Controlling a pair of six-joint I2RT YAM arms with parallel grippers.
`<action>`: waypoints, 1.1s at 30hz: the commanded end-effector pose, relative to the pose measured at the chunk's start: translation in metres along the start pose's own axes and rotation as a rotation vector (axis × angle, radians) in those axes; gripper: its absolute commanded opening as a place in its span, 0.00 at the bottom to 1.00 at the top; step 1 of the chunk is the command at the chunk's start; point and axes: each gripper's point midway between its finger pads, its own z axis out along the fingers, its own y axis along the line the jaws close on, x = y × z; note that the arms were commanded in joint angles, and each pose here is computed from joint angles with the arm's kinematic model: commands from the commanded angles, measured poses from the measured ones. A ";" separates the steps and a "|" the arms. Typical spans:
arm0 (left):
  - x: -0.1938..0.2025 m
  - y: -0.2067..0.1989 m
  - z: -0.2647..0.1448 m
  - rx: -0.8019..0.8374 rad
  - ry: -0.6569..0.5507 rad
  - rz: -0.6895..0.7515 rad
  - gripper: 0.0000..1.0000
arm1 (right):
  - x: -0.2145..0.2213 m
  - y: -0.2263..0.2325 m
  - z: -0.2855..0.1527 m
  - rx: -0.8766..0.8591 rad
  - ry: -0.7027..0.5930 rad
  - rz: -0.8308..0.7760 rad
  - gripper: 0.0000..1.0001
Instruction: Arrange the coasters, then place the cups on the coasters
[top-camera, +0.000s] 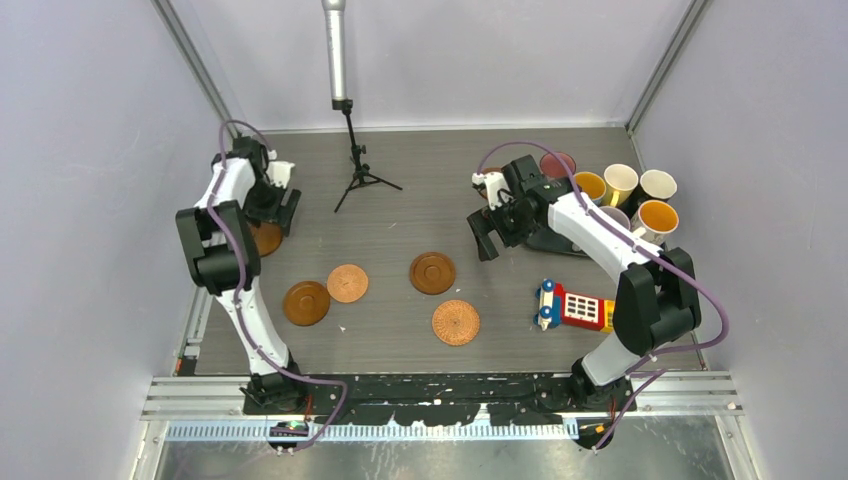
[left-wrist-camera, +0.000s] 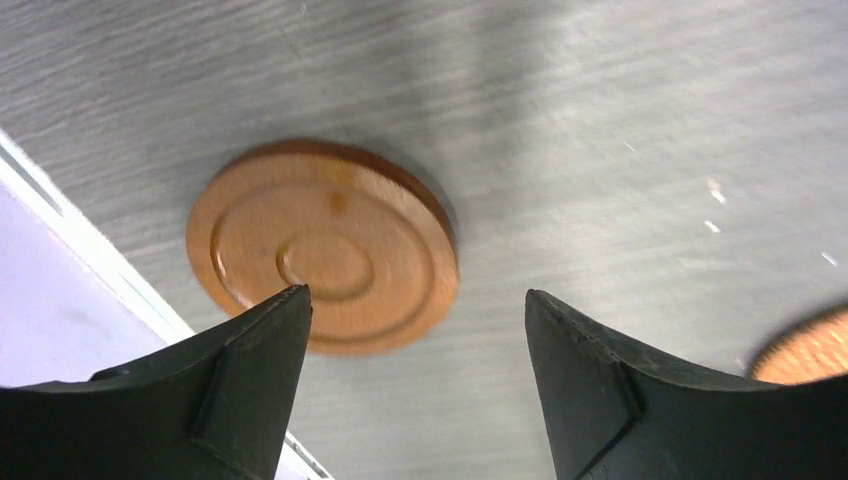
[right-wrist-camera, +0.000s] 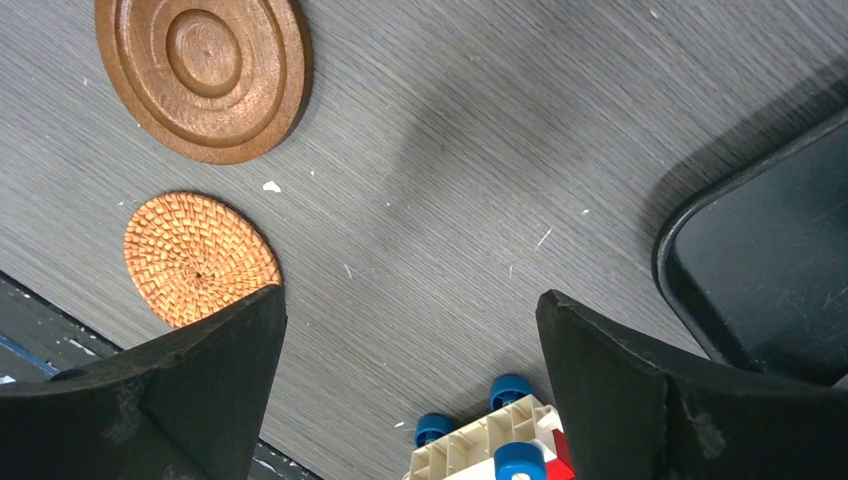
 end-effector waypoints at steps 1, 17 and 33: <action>-0.003 -0.027 -0.084 0.093 -0.145 0.073 0.81 | -0.025 0.006 -0.013 -0.035 -0.081 -0.033 1.00; 0.110 -0.101 -0.076 0.250 -0.163 0.491 0.98 | -0.040 0.023 -0.014 -0.133 -0.151 -0.062 1.00; 0.120 -0.117 -0.024 0.131 -0.114 0.678 0.92 | -0.031 0.018 -0.017 -0.093 -0.144 -0.046 1.00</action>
